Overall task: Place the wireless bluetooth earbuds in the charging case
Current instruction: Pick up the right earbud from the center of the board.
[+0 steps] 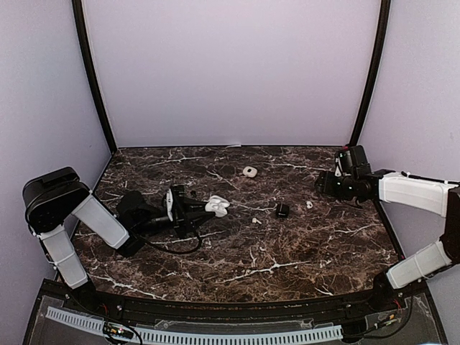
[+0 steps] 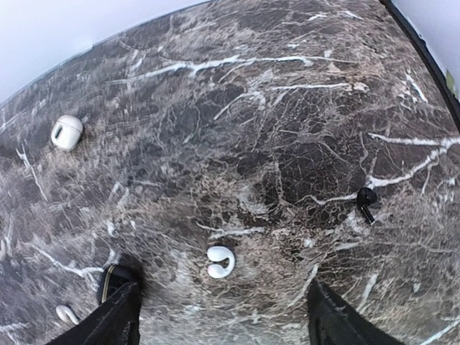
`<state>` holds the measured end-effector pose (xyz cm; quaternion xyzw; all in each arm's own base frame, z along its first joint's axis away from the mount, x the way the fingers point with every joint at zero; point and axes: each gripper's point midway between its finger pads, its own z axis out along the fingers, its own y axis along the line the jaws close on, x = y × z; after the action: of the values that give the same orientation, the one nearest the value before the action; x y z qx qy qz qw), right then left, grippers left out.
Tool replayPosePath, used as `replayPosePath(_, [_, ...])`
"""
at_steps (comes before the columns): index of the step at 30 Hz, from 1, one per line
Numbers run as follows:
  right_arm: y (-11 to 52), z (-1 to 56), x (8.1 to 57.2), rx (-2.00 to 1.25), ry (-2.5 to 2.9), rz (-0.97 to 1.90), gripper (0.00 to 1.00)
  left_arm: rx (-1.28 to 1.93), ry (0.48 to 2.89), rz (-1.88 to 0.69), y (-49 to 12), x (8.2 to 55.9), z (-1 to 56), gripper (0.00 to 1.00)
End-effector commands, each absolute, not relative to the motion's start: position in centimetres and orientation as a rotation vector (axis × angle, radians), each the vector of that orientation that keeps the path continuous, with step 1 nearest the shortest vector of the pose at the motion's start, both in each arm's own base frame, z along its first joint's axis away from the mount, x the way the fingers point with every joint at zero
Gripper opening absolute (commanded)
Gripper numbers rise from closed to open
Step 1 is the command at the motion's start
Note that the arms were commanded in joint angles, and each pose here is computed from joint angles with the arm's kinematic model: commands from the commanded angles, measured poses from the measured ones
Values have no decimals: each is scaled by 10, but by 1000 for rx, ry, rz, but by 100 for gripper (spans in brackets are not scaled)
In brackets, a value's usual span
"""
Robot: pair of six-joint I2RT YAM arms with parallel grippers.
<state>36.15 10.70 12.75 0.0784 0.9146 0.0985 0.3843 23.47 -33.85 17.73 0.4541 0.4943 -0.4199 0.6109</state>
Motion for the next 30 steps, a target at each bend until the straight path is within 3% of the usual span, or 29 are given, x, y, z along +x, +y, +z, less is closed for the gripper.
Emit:
replayPosePath(1, [105,131,370,221,2312,250,87,1036,1111,-945,-337,234,184,0])
replayPosePath(3, [101,128,370,204,2307,224,98,1036,1114,-947,-337,234,183,0])
replayPosePath(9, [86,130,365,199,2281,170,99,1040,1118,-942,-336,233,184,0])
replayPosePath(19, [74,123,352,292,2369,131,69,1048,1153,-909,-334,235,186,0])
replayPosePath(25, [89,110,344,244,2421,227,57,1039,1173,-926,-335,236,183,0])
replayPosePath(30, [105,95,348,193,2494,290,54,1035,1181,-936,-335,237,181,0])
